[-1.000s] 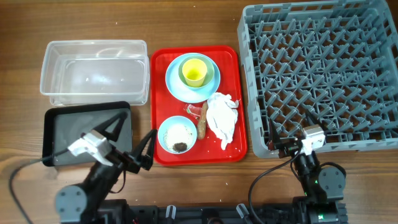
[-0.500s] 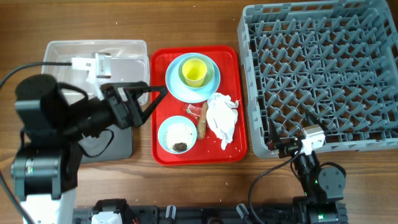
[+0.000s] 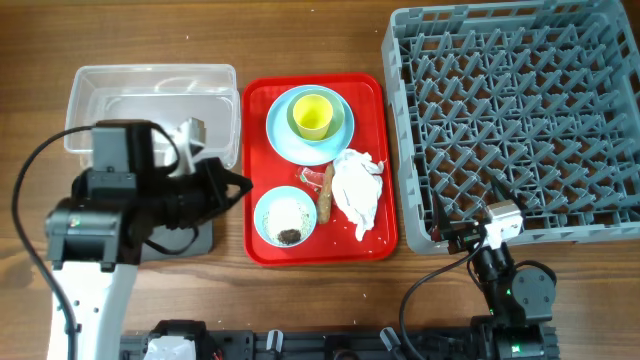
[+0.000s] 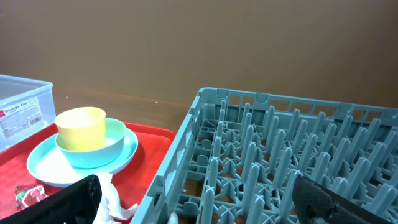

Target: Sort waste into correct bins and load items into the dishwasher rack

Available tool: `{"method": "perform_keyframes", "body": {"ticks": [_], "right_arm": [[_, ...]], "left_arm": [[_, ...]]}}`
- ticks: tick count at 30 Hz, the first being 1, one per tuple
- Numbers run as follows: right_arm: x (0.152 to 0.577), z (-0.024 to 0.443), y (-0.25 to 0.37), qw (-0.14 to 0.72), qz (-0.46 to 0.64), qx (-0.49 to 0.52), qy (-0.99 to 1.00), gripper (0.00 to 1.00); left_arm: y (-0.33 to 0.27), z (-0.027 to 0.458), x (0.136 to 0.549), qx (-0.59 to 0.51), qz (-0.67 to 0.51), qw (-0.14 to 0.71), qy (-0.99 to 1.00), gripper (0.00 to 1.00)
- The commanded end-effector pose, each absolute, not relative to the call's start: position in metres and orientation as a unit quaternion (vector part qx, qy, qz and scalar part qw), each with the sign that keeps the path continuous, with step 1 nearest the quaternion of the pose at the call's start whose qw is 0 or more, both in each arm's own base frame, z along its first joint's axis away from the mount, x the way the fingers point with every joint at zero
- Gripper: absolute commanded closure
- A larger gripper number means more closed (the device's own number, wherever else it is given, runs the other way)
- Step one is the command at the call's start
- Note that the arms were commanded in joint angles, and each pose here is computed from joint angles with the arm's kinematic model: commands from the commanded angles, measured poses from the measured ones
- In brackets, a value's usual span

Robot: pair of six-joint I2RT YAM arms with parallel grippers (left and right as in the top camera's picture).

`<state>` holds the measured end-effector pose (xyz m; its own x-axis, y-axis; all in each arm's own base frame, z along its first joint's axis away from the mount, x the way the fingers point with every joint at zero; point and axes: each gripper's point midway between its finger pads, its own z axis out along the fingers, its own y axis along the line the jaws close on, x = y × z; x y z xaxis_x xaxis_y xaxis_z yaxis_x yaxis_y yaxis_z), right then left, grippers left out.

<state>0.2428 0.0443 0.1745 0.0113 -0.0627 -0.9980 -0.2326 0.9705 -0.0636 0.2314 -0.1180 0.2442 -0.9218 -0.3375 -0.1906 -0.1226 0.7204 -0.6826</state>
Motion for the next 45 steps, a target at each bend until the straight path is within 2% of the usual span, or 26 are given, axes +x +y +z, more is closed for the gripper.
{"method": "perform_keyframes", "body": {"ticks": [1,3,9,13,14,15,22,31,39,45], "right_arm": [[0.243,0.176,0.046,0.705,0.066,-0.103,0.699,0.00],[0.243,0.176,0.046,0.705,0.066,-0.103,0.699,0.00],[0.243,0.176,0.046,0.705,0.066,-0.103,0.699,0.00],[0.243,0.176,0.046,0.705,0.066,-0.103,0.699,0.00],[0.243,0.176,0.046,0.705,0.066,-0.103,0.699,0.00],[0.243,0.176,0.046,0.705,0.066,-0.103,0.699,0.00],[0.243,0.176,0.046,0.705,0.066,-0.103,0.699,0.00],[0.243,0.176,0.046,0.705,0.066,-0.103,0.699,0.00],[0.243,0.176,0.046,0.705,0.066,-0.103,0.699,0.00],[0.243,0.176,0.046,0.705,0.066,-0.103,0.699,0.00]], "left_arm": [[-0.102,0.206,0.231,-0.172,-0.244,0.150,0.943,0.96],[-0.098,0.192,0.232,-0.202,-0.200,0.155,0.946,0.96],[-0.123,0.172,0.241,-0.185,-0.144,0.198,0.952,0.94],[-0.152,0.148,0.246,-0.148,-0.118,0.185,0.964,0.87],[-0.160,0.139,0.247,-0.138,-0.113,0.177,0.968,0.83],[-0.167,0.130,0.248,-0.130,-0.106,0.168,0.971,0.75],[-0.186,0.074,0.259,-0.118,-0.066,0.123,0.983,0.68],[-0.205,0.062,0.276,-0.117,-0.095,0.132,0.980,0.67],[-0.205,0.058,0.274,-0.140,-0.096,0.127,0.977,0.66],[-0.201,0.047,0.266,-0.163,-0.088,0.120,0.975,0.71]]}}
